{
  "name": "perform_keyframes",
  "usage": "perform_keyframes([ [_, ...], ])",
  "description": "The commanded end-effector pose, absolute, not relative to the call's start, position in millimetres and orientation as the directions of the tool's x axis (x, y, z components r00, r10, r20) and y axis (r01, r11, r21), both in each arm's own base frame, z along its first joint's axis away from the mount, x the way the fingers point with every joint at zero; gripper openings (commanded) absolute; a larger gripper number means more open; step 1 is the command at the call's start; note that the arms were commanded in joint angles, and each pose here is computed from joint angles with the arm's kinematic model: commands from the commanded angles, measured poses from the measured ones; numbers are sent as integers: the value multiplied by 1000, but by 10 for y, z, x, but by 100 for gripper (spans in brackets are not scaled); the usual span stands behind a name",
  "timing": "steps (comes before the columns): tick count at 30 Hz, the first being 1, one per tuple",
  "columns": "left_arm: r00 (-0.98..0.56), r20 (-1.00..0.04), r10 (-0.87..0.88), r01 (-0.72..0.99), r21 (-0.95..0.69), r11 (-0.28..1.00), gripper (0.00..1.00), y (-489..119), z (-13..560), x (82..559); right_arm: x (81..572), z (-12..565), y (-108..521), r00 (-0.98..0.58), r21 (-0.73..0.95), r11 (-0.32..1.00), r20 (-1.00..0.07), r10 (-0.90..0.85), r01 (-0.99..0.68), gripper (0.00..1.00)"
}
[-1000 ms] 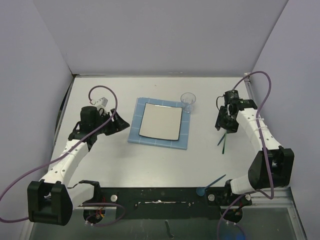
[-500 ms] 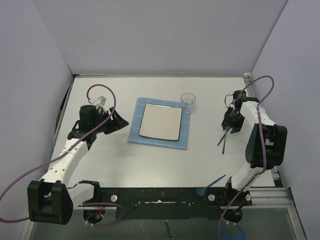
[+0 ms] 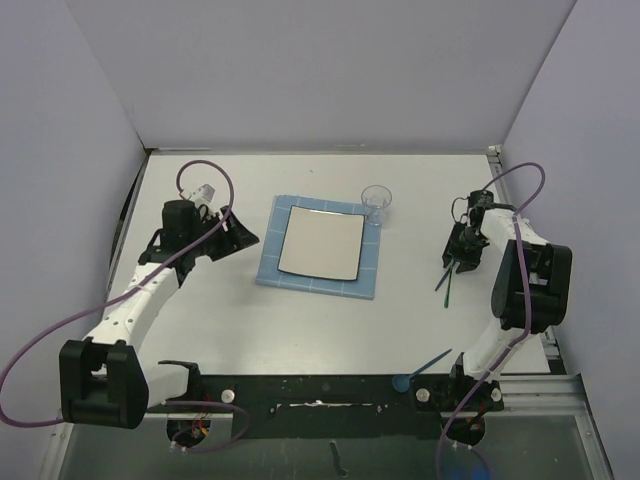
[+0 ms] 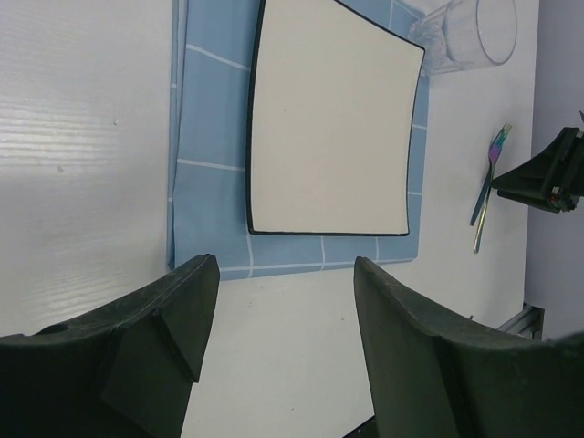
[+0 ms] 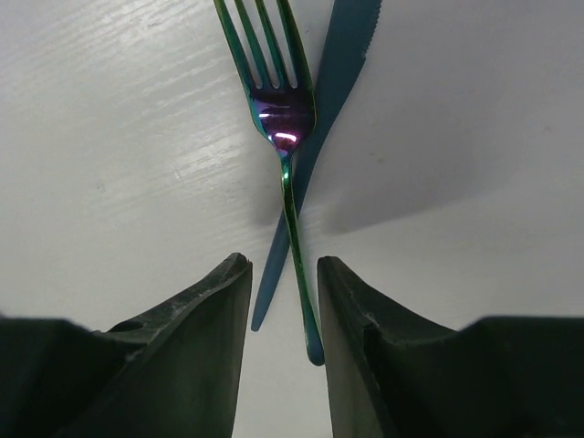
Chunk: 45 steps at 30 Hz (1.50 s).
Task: Set the dinner table for one person
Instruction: Pick up the fork at the center of the board.
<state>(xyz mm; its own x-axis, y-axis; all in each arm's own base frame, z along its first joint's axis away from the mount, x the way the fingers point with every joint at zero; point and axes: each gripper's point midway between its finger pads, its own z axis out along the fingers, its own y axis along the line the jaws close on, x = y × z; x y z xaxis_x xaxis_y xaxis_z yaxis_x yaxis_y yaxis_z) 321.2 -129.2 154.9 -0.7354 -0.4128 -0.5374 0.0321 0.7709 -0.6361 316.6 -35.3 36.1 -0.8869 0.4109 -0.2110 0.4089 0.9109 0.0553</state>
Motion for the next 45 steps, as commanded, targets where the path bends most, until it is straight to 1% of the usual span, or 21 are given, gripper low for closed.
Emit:
perform_keyframes([
  [1,-671,-607,-427,113,-652,750,59,-1320,2045,3360,3255,338,-466,-877,93,908,-239,418,408,36],
  [6,-652,-639,-408,130,-624,770,59,-1271,2224,3402,3314,301,-441,-863,152,894,-233,447,422,34],
  [8,-652,-638,-409,130,-626,769,59,-1271,2242,3417,3321,267,-422,-865,159,892,-221,449,423,29],
  [10,-654,-632,-417,130,-636,760,59,-1287,2242,3431,3328,238,-412,-867,165,892,-215,449,420,23],
  [11,-656,-628,-420,130,-641,756,59,-1296,2234,3433,3331,223,-406,-870,167,893,-212,446,417,22],
  [20,-657,-623,-424,136,-651,747,59,-1317,2273,3441,3339,214,-405,-873,168,896,-213,439,410,24],
  [21,-655,-627,-423,140,-650,747,59,-1318,2292,3440,3338,214,-403,-873,167,897,-213,438,409,22],
  [23,-650,-631,-423,144,-649,747,59,-1316,2315,3440,3321,212,-404,-874,164,897,-209,439,411,6],
  [24,-649,-632,-423,145,-649,747,59,-1315,2318,3438,3309,211,-405,-874,162,897,-207,439,412,1],
  [25,-650,-632,-422,145,-648,748,59,-1315,2311,3432,3301,216,-405,-875,159,897,-206,439,412,0],
  [31,-655,-624,-426,138,-653,745,59,-1314,2259,3376,3291,300,-406,-875,155,901,-219,432,406,0],
  [40,-647,-625,-436,144,-662,735,59,-1317,2284,3294,3420,824,-369,-858,164,915,-318,403,368,0],
  [45,-649,-618,-442,143,-671,728,59,-1322,2261,3230,3518,1097,-226,-855,174,928,-362,370,328,0],
])
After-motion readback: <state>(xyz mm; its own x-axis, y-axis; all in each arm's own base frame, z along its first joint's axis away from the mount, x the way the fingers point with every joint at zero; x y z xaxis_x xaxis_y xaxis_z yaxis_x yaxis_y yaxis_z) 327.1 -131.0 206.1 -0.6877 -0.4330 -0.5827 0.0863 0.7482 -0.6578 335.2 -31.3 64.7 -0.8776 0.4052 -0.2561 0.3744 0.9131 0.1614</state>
